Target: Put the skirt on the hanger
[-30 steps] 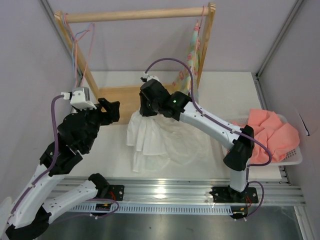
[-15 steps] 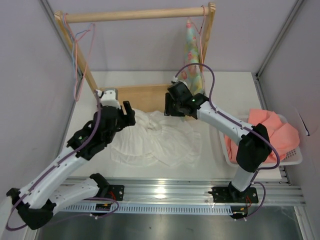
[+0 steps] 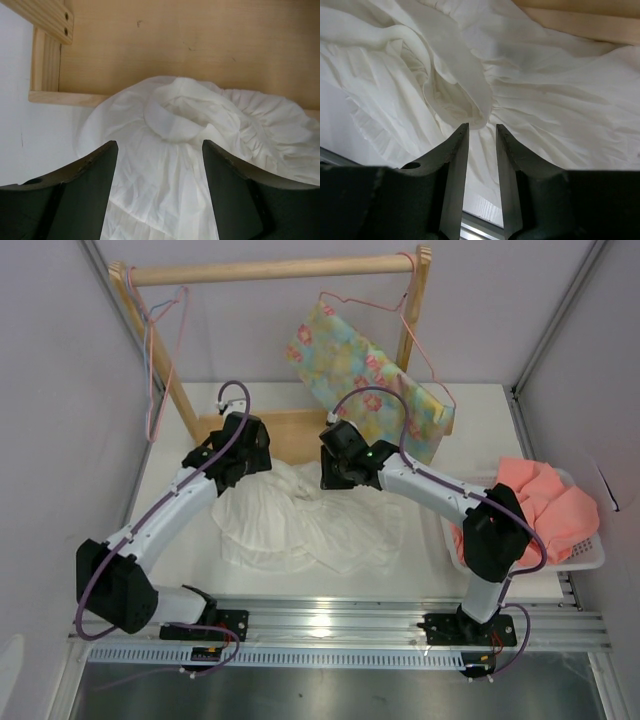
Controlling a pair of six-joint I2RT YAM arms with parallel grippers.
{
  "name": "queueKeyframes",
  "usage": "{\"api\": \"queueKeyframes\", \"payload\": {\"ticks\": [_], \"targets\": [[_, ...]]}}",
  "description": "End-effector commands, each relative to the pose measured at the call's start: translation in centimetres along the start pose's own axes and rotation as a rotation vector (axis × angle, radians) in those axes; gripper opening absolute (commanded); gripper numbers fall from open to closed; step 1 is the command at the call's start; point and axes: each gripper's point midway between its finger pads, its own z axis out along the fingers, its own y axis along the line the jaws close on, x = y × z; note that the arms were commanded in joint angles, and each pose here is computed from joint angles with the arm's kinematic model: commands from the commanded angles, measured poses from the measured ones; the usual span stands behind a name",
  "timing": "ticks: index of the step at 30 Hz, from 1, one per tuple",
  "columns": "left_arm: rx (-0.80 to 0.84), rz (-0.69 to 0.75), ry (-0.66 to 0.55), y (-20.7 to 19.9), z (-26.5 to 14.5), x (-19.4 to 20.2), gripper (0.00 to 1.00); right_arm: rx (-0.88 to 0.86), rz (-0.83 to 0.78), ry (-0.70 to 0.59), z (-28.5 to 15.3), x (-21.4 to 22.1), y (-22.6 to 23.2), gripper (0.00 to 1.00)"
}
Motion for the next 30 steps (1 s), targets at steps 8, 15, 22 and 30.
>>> {"api": "queueKeyframes", "payload": {"ticks": [8,15,22,30], "targets": [[0.003,-0.014,0.014,-0.3,3.0,-3.7,0.73,-0.001,0.002,0.021,1.9,0.5,0.7,0.32],[-0.009,0.023,0.095,-0.5,5.3,-1.6,0.70,-0.005,0.000,0.024,2.0,0.6,0.7,0.31],[-0.037,0.027,0.131,0.2,6.5,0.0,0.67,-0.011,-0.008,0.027,2.1,1.0,1.1,0.29],[-0.043,0.032,0.136,0.8,6.3,0.3,0.64,-0.014,-0.023,0.036,2.1,1.4,1.5,0.29]]}}
